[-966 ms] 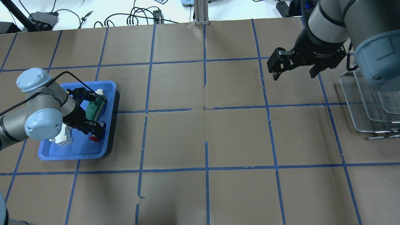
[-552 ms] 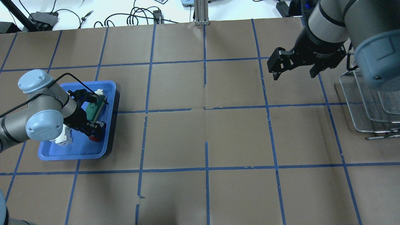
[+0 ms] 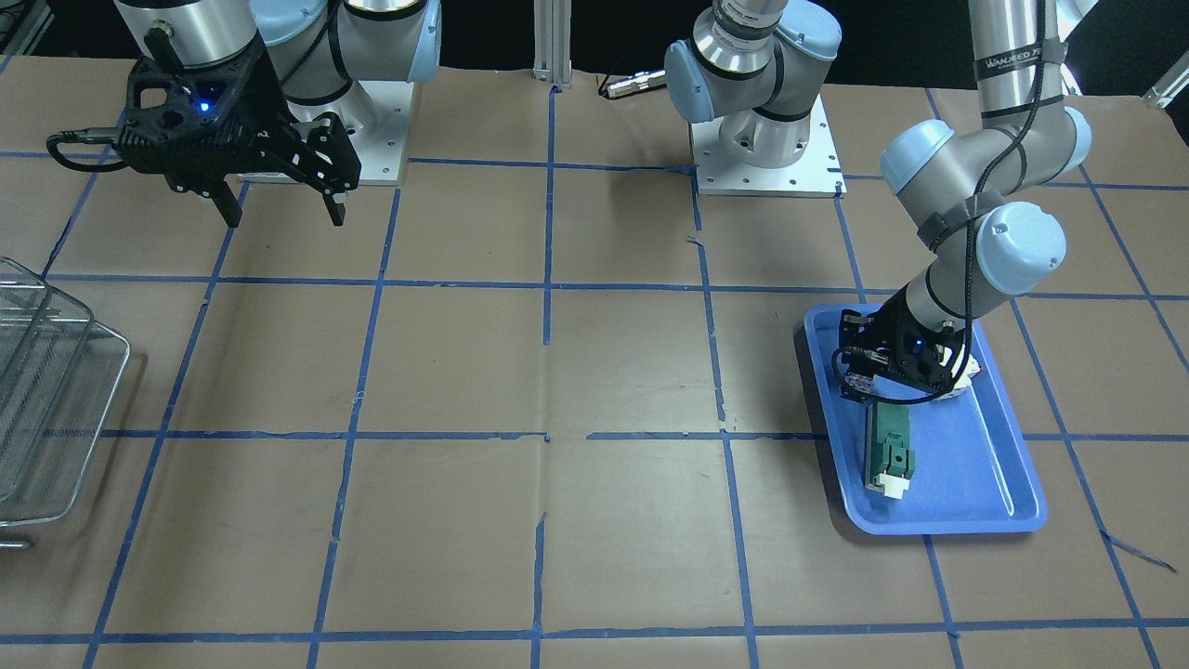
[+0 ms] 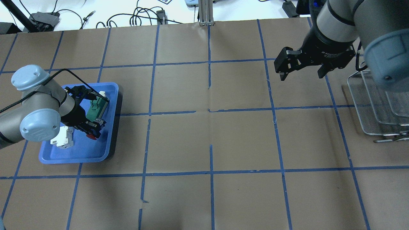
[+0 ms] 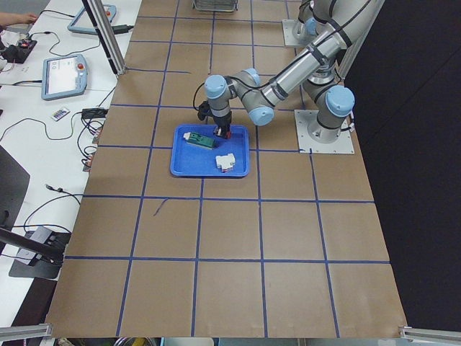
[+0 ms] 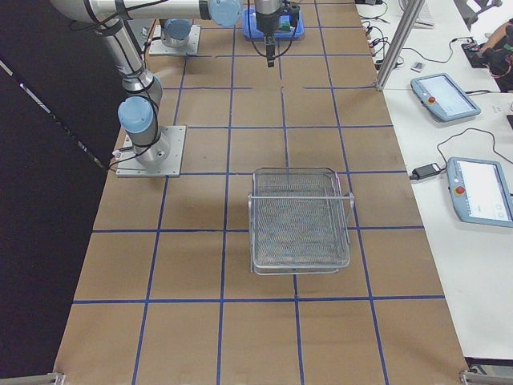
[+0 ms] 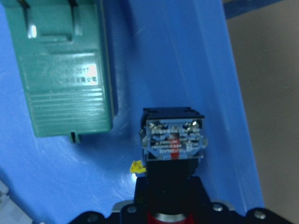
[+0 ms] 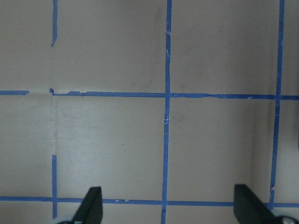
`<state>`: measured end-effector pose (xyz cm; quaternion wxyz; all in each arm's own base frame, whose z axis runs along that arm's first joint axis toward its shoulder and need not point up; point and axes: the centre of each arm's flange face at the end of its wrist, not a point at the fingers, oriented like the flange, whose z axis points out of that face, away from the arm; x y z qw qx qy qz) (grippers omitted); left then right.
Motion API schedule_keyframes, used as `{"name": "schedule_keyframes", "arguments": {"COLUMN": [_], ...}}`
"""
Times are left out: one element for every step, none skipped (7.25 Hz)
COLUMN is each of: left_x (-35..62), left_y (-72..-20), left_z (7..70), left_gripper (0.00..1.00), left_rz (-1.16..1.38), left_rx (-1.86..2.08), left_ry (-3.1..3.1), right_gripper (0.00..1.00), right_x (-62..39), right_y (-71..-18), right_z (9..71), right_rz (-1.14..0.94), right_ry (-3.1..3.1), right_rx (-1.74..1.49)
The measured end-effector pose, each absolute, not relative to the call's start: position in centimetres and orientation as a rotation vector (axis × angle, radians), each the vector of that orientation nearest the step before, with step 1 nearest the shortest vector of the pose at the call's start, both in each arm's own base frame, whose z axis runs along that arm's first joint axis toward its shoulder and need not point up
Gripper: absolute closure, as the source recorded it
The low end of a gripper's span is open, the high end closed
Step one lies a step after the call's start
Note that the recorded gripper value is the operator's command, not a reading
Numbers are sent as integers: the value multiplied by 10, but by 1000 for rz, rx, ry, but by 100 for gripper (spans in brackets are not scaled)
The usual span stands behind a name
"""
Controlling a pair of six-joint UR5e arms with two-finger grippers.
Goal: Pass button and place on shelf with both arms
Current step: 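Lift the red push button and carry it toward the table center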
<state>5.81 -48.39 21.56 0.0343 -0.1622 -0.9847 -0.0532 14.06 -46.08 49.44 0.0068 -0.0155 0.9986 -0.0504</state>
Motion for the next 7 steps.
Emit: {"name": "schedule_keyframes", "arguments": {"left_x": [48, 24, -17, -67, -121, -169, -212], "left_y": [-489, -497, -502, -498, -485, -467, -450], "left_z": [242, 276, 313, 346, 371, 386, 394], "left_gripper": [100, 100, 100, 100, 100, 100, 100], "left_rz": [-124, -85, -67, -53, -32, -5, 39], "left_rx": [-530, -598, -724, -880, -1066, -1293, -1542], "left_ry": [-3013, -2983, -2947, -2901, -2840, -2748, -2603], "right_gripper": [0, 0, 0, 0, 0, 0, 0], "right_x": [140, 140, 139, 139, 139, 138, 137], "right_y": [-461, -461, -461, -461, -461, -461, -462], "right_z": [494, 494, 494, 495, 495, 495, 495], "right_rz": [-157, -156, -157, -157, -157, -157, -157], "right_ry": [3124, 3124, 3124, 3124, 3125, 3125, 3126], "right_rx": [-47, -46, -45, -45, -44, -41, -39]}}
